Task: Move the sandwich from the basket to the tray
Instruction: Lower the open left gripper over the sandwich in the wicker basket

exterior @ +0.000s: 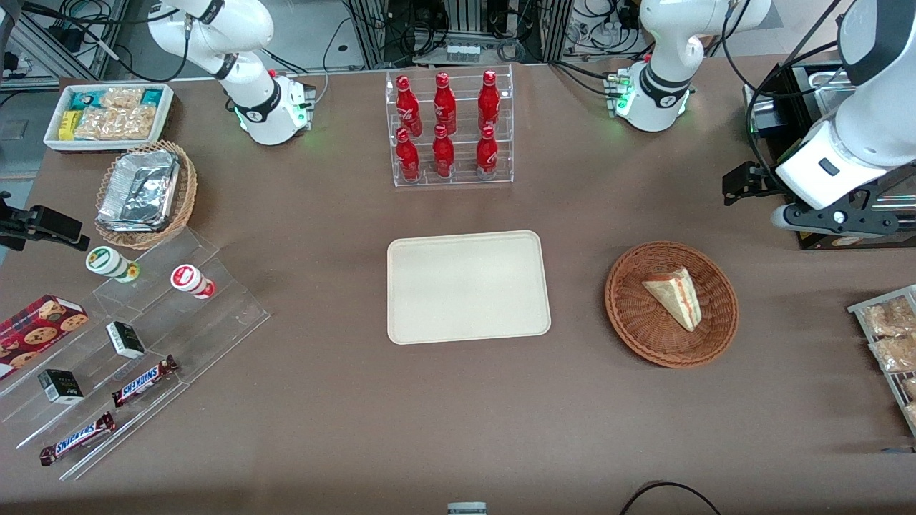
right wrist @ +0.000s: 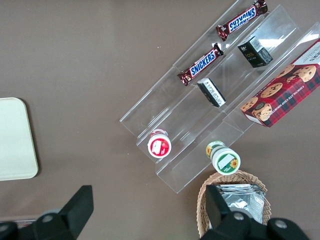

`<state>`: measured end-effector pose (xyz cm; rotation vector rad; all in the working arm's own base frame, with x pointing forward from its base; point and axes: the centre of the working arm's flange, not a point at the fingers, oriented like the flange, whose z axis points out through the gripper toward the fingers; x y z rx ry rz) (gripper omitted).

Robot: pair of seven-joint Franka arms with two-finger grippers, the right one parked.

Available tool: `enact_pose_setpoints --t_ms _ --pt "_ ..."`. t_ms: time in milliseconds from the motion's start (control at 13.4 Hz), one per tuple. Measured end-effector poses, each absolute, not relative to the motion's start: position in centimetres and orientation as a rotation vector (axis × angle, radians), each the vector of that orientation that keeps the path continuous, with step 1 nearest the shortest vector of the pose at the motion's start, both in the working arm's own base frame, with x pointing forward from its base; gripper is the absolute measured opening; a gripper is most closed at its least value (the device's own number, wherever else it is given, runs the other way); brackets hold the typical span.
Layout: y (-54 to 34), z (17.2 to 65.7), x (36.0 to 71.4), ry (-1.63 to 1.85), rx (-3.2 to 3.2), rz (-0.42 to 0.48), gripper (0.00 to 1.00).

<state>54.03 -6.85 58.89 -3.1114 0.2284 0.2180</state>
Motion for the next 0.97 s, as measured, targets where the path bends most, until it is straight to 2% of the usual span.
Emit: enact_pose_setpoints --t_ms 223,446,595,967 --pt "-6.8 58.6 54.2 0.229 -3.11 0.226 1.0" --pt "-6.9 56.6 54.4 0.231 -3.105 0.281 1.0" --pt "-7.0 53.6 54.7 0.233 -3.104 0.288 1.0" --pt "-7.0 43.9 54.3 0.238 -3.112 0.216 1.0"
